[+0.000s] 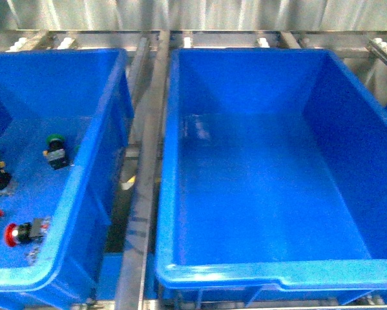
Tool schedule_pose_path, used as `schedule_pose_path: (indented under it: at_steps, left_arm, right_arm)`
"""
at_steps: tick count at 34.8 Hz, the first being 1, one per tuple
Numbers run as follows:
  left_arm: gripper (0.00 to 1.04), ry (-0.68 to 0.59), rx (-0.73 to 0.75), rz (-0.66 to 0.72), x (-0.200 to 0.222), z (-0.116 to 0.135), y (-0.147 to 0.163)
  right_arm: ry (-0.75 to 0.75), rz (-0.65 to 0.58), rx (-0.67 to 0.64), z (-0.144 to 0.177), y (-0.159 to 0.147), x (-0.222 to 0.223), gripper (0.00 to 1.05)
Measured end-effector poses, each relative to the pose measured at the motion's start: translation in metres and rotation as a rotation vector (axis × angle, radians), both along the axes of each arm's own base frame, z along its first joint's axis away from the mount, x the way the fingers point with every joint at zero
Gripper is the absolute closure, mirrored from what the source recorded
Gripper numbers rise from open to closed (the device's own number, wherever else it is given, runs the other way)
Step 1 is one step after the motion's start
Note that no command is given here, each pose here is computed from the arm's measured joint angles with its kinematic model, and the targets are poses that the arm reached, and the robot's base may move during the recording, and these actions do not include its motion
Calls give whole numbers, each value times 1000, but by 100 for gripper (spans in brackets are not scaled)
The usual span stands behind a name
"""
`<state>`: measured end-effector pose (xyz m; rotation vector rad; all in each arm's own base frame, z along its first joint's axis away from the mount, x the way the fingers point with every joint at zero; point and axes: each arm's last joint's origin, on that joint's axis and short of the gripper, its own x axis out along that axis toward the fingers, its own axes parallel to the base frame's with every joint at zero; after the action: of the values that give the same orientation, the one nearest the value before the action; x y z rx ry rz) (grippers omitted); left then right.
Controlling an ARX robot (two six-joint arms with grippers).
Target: Pick red and yellow buttons and place in box
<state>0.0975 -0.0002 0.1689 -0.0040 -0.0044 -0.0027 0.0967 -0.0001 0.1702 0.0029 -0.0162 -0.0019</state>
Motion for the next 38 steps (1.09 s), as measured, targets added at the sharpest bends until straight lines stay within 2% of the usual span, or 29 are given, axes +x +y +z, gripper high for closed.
schedule_pose_path:
  at_steps: [38]
  left_arm:
    - [8, 0, 0, 1, 0, 0, 0]
  right_arm:
    - [-1, 2, 0, 0, 0, 0, 7]
